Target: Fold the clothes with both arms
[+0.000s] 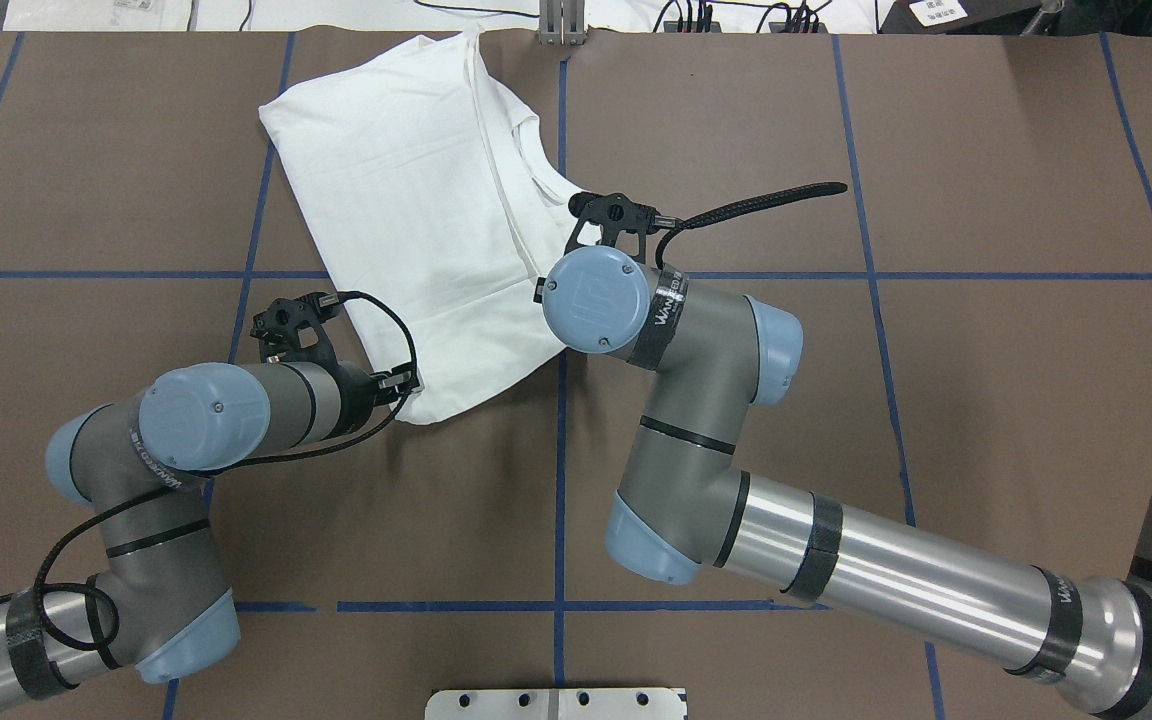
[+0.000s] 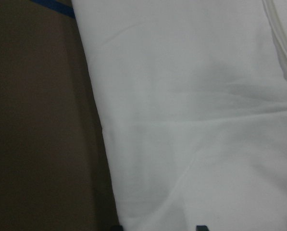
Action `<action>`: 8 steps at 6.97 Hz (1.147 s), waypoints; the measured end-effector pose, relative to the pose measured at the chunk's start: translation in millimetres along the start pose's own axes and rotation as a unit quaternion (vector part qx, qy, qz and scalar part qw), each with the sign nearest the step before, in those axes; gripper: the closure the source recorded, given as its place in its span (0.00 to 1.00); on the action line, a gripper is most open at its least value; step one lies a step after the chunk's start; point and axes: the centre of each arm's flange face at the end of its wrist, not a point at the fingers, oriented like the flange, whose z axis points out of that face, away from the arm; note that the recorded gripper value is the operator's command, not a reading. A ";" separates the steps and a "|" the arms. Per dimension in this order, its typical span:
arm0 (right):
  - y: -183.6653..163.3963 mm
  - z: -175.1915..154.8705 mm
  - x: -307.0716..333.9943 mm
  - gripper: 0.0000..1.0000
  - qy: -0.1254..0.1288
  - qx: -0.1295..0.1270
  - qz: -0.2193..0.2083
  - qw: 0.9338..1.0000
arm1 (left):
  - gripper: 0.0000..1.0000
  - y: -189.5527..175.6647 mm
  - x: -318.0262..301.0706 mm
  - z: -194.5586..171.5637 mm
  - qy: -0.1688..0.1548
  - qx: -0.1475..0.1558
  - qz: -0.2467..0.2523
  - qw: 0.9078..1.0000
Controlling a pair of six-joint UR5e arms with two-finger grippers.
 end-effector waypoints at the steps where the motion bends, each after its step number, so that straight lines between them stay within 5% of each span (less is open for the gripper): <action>1: 0.0 -0.1 0.6 1.00 0.000 0.000 -0.001 1.000 | 1.00 1.5 2.6 -1.5 0.003 -0.002 0.000 1.000; 5: 0.1 -12.9 23.6 1.00 -0.011 0.001 -0.001 1.000 | 1.00 18.3 39.0 -18.0 0.025 -0.021 0.006 0.999; 6: 9.9 -41.8 59.0 1.00 -0.022 -0.002 -0.005 1.000 | 1.00 23.6 59.7 -43.2 0.031 -0.038 0.008 0.999; 8: 63.8 -155.9 104.9 1.00 -0.034 -0.020 -0.035 0.999 | 1.00 54.2 95.4 -120.2 0.047 -0.082 0.019 0.995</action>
